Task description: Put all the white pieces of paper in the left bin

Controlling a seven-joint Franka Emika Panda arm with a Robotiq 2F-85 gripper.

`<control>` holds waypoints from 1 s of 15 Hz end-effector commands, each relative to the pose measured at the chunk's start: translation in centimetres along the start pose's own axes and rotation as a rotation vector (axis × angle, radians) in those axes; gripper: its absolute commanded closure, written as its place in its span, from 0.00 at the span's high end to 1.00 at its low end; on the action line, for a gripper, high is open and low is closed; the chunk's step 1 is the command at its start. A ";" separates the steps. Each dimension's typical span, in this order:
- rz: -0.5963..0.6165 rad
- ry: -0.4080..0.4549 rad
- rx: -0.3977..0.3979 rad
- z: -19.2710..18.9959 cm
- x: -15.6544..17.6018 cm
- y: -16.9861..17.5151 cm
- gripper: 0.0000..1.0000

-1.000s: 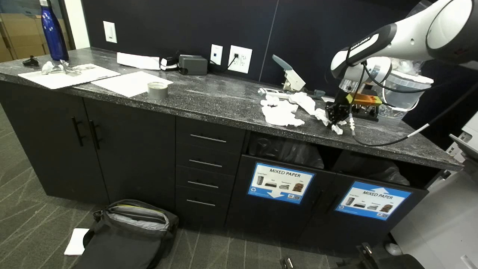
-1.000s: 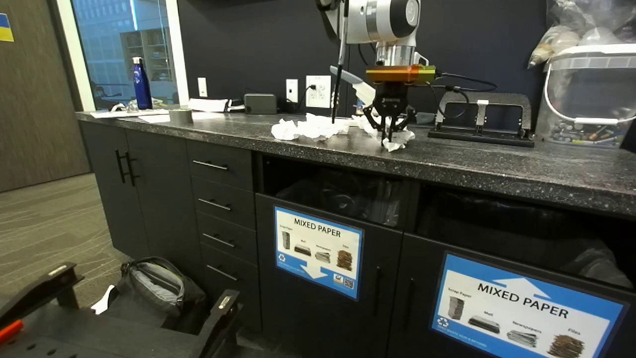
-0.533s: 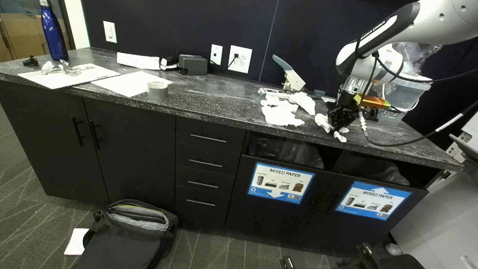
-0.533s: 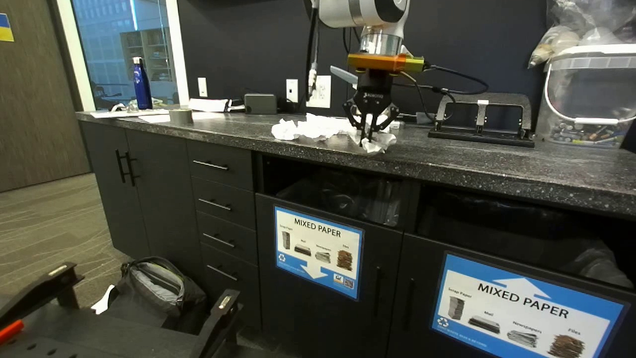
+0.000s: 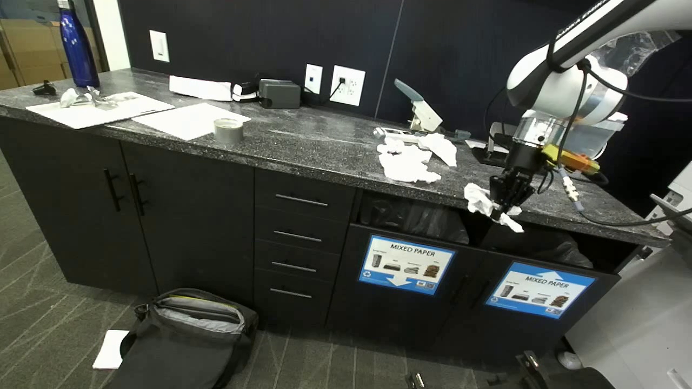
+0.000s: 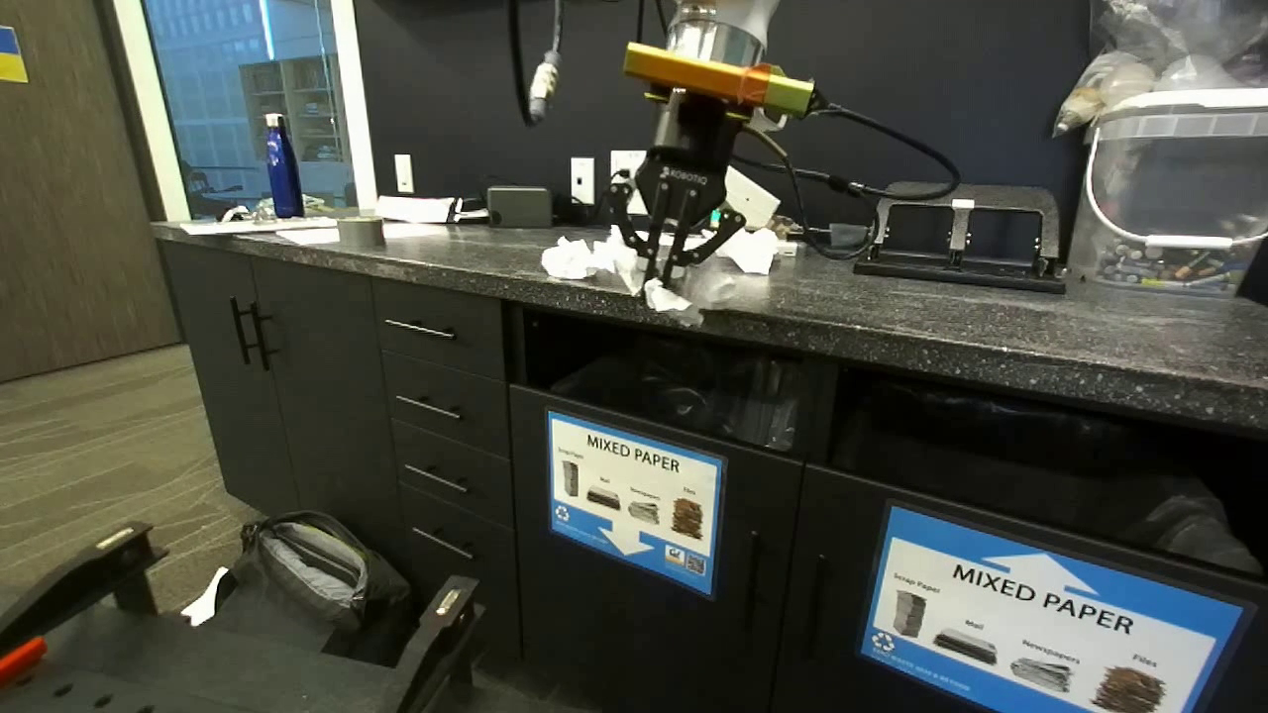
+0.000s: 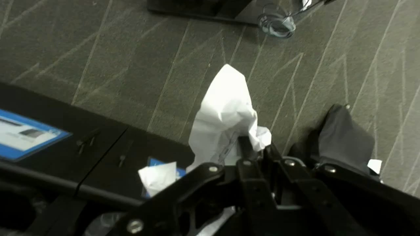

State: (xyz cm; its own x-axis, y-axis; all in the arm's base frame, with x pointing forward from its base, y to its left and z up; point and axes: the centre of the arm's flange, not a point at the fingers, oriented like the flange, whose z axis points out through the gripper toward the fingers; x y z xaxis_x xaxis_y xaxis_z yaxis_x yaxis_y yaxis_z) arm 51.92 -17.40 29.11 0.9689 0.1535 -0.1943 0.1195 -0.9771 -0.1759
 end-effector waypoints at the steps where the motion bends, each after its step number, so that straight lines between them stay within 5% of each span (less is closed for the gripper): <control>1: -0.023 -0.030 0.049 1.9 -7.1 -3.3 0.11; 5: 0.044 -0.020 0.020 7.5 -6.2 -1.9 0.09; 10: 0.126 0.132 -0.014 15.0 -1.1 -1.7 0.10; 15: 0.144 0.355 -0.143 19.7 1.9 -3.6 0.09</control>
State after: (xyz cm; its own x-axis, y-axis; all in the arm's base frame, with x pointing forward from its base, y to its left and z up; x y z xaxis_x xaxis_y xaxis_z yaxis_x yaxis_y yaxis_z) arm 47.39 -12.27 12.55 0.9998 -0.0028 0.0191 -0.0013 -0.9969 -0.0781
